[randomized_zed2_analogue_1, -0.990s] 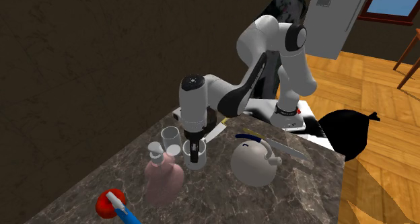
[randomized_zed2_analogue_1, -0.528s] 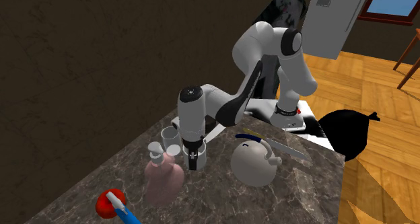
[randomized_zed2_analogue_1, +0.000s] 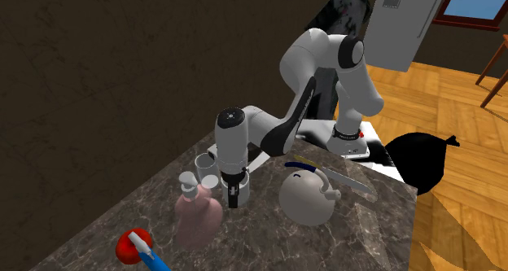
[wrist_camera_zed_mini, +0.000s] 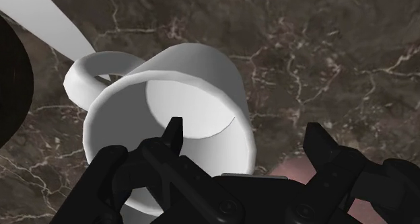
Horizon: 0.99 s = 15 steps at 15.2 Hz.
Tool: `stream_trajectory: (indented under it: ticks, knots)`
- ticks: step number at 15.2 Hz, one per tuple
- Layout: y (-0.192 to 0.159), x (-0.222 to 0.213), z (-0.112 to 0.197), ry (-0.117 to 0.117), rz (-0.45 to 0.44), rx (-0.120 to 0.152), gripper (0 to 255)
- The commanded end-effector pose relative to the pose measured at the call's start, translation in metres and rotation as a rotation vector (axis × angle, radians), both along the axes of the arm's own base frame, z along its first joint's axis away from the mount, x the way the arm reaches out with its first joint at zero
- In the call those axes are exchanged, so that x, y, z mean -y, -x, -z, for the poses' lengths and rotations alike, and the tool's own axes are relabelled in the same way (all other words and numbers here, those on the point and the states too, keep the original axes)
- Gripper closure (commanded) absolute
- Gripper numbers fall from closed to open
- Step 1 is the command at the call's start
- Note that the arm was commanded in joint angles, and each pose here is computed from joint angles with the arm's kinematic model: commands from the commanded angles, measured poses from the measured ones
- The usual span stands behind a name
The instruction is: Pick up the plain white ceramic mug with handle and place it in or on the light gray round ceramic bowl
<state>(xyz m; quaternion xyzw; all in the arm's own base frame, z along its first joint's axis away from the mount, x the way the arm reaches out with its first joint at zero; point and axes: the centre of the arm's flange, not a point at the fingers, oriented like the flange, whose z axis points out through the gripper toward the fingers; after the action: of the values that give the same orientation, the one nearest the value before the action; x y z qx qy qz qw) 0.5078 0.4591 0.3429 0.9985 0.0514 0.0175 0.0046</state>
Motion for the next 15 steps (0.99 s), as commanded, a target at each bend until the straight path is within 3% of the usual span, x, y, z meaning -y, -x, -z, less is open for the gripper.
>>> stream_trajectory:
  ticks: [1, 2, 11, 15]
  knots:
    - [0.0, 0.0, 0.0, 0.0, 0.0, 0.0, 0]
    - [0.0, 0.0, 0.0, 0.0, 0.0, 0.0, 255]
    - [0.0, 0.0, 0.0, 0.0, 0.0, 0.0, 255]
    - [0.0, 0.0, -0.021, 0.0, 0.0, 0.0, 255]
